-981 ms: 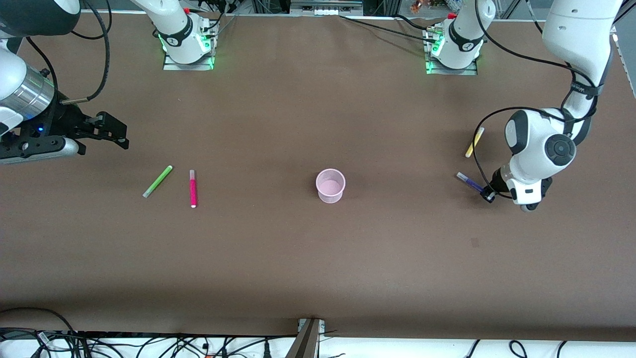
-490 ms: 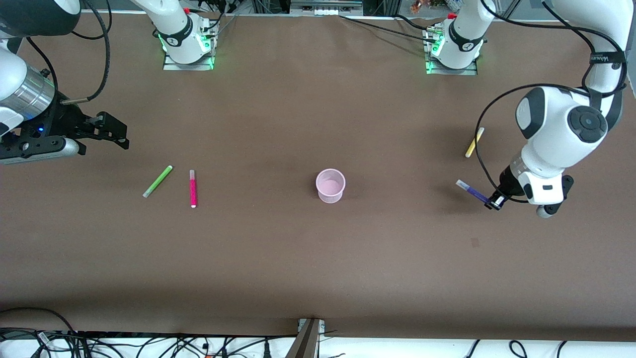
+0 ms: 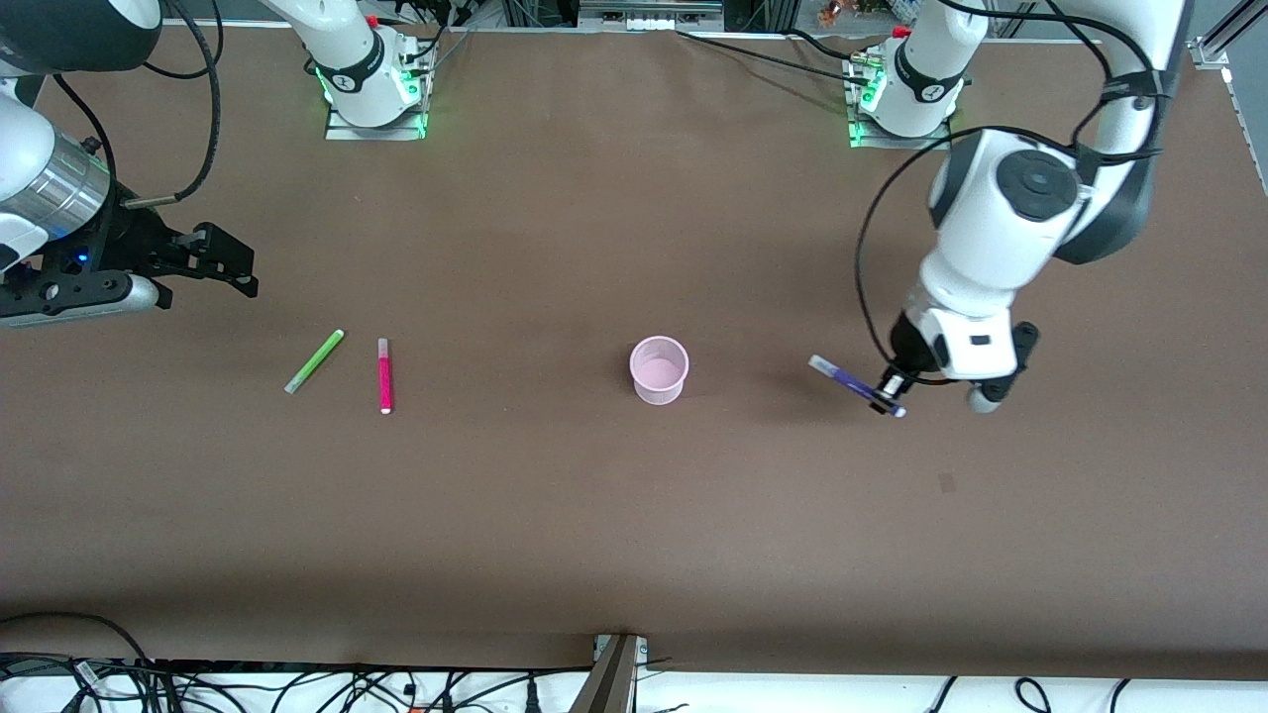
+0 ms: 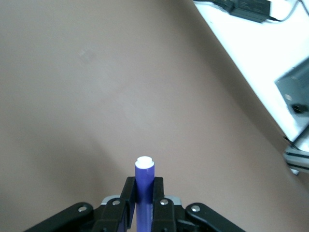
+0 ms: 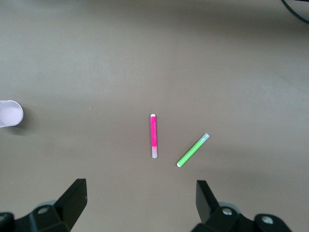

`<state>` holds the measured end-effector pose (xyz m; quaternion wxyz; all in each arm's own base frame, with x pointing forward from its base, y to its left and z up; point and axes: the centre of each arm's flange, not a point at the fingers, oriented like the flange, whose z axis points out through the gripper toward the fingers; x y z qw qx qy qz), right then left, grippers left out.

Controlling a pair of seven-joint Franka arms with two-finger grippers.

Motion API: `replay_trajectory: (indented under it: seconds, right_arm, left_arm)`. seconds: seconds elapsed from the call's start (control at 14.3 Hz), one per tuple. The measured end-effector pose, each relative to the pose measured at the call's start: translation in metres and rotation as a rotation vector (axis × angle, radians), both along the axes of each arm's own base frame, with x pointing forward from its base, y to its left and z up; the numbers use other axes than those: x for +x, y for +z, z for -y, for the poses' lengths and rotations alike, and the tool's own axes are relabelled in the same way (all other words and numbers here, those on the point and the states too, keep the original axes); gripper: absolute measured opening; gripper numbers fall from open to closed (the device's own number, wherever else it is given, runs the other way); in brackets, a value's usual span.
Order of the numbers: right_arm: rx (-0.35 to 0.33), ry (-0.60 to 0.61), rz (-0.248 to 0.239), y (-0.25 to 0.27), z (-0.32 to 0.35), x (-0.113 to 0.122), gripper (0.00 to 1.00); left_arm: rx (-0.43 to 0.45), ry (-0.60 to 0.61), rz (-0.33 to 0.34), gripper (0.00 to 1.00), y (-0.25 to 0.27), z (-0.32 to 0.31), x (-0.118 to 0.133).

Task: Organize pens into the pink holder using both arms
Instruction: 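Carry the blue marker over the pink cup while the right gripper reaches the magenta marker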

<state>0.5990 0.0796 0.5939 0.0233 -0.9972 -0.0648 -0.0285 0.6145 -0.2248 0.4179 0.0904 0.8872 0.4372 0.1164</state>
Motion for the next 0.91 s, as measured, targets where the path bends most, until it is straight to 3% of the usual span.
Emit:
replay_trajectory:
  seconds: [0.42, 0.56, 0.77, 0.91]
  right_arm:
    - [0.005, 0.003, 0.034, -0.001, -0.005, 0.006, 1.0]
    - [-0.002, 0.006, -0.006, -0.027, -0.007, 0.014, 1.0]
    - [-0.046, 0.023, -0.116, -0.115, -0.015, 0.042, 1.0]
    - [-0.056, 0.052, -0.146, -0.151, -0.02, 0.052, 1.0]
  left_arm:
    - [0.099, 0.016, 0.089, 0.18, -0.045, 0.142, -0.02]
    - [0.119, -0.001, 0.115, 0.18, -0.062, 0.172, -0.021]
    - [0.209, -0.059, 0.152, 0.18, -0.098, 0.197, -0.028]
    - [0.25, -0.074, 0.178, 0.18, -0.104, 0.203, -0.03]
